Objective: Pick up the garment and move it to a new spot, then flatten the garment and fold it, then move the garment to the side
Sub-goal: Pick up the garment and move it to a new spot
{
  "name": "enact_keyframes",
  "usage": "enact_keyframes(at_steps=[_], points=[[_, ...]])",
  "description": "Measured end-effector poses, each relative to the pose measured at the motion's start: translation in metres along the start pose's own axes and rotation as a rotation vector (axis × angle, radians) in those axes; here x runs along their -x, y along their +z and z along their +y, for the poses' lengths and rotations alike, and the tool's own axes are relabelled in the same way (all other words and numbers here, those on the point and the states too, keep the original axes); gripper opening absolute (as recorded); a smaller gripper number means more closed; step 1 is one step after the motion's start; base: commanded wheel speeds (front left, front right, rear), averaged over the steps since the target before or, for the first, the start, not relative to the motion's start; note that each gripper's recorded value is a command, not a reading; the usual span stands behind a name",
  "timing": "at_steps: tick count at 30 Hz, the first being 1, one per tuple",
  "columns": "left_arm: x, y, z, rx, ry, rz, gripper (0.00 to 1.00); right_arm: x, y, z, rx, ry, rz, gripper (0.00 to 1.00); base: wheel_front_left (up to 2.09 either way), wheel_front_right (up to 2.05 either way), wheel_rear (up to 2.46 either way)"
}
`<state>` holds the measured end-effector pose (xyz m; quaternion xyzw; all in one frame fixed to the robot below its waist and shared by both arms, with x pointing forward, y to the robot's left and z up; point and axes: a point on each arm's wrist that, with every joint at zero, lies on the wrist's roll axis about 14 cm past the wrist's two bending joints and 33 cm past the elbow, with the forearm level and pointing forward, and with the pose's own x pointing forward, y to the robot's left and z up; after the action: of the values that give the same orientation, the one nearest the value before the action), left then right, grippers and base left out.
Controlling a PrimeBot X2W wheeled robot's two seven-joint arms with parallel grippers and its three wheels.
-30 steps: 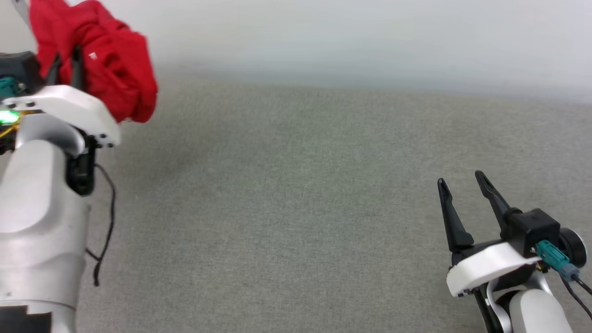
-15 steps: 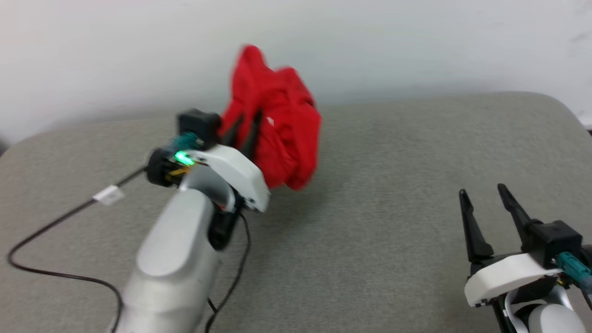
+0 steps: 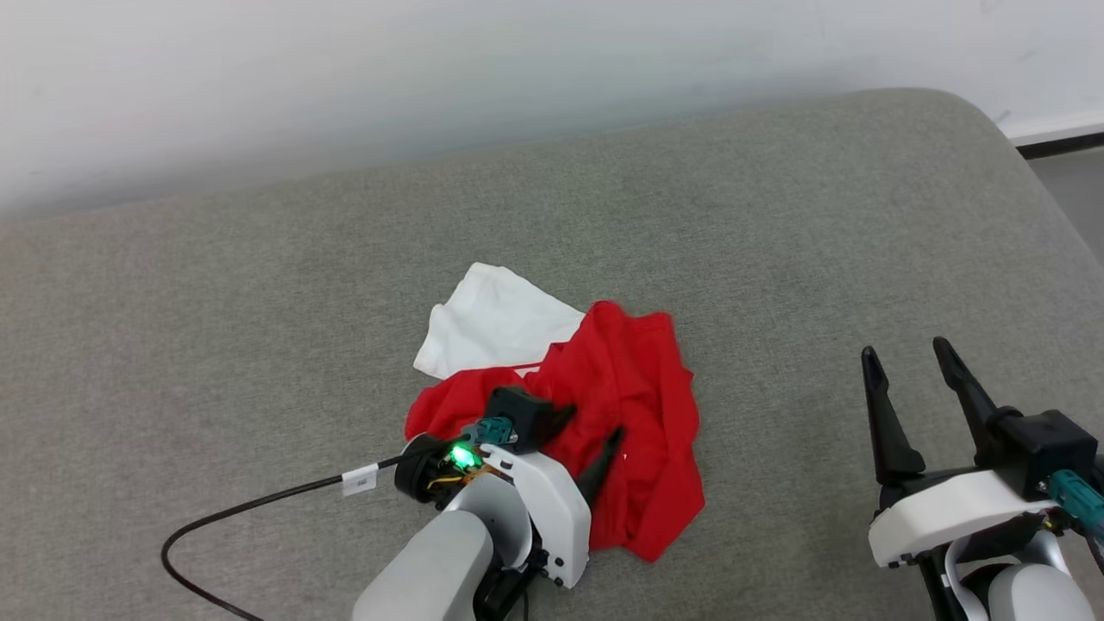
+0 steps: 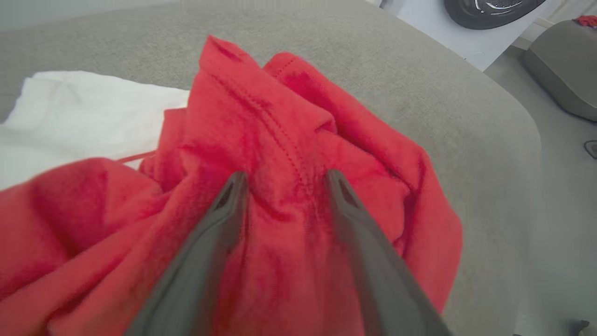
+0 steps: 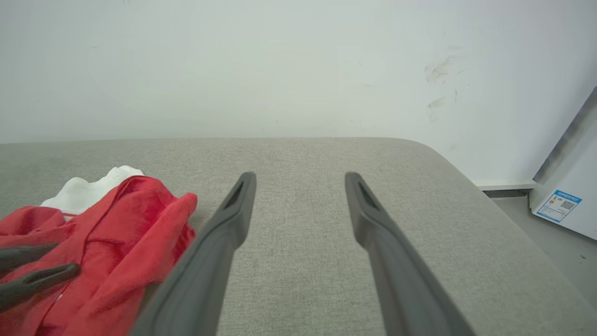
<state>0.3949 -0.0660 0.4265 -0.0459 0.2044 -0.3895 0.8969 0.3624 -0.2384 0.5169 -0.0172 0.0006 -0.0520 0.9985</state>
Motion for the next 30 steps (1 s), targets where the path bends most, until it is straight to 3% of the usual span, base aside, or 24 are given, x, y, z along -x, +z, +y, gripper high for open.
enact_keyframes(at_steps=[8, 15, 24, 30], points=[[0.019, 0.062, 0.014, -0.051, 0.071, -0.298, 1.0, -0.009, 0.006, 0.012, 0.001, 0.038, -0.02, 1.0, 0.0, 0.0, 0.0], [0.066, 0.108, 0.051, -0.075, 0.257, -0.489, 1.0, -0.012, 0.016, 0.031, -0.002, 0.092, -0.046, 1.0, 0.0, 0.0, 0.0], [0.159, 0.1, 0.127, -0.061, 0.626, -0.56, 1.0, -0.009, 0.027, 0.053, -0.006, 0.156, -0.068, 1.0, 0.0, 0.0, 0.0], [0.193, 0.082, 0.134, -0.085, 0.7, -0.545, 1.0, -0.001, 0.029, 0.057, -0.009, 0.171, -0.07, 1.0, 0.0, 0.0, 0.0]])
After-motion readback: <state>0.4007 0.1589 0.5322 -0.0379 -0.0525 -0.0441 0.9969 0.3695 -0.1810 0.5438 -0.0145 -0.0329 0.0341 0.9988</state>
